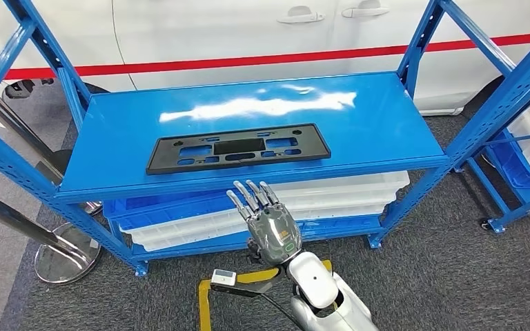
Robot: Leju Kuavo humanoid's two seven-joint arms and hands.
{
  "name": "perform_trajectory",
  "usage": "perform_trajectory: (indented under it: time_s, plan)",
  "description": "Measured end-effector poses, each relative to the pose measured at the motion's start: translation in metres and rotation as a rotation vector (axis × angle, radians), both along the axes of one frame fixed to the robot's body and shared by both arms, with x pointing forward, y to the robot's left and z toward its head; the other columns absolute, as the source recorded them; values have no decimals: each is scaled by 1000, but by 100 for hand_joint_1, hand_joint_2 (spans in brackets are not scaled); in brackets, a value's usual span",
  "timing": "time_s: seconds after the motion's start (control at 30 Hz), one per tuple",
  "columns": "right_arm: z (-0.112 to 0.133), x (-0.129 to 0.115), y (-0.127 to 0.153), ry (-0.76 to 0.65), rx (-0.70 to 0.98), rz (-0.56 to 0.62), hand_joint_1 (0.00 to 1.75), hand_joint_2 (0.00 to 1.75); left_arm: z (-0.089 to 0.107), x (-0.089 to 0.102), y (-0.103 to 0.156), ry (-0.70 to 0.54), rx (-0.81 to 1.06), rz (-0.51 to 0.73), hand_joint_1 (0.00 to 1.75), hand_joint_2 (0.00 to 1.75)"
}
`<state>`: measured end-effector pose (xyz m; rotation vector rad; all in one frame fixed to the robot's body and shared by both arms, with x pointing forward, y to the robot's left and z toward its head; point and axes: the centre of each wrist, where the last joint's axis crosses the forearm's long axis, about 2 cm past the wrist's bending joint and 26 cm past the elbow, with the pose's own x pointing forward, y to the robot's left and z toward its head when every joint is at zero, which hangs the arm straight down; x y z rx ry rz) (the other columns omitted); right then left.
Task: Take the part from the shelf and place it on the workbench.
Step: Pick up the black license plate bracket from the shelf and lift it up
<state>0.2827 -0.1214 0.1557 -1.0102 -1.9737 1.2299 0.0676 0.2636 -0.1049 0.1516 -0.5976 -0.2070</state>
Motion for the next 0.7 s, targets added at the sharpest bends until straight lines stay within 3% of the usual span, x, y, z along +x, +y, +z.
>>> perform_trajectory:
  time_s: [0.7]
  plan:
    - [21, 12, 8, -5, 42, 16, 0, 175, 0, 3, 4, -1, 6, 4, 0, 0]
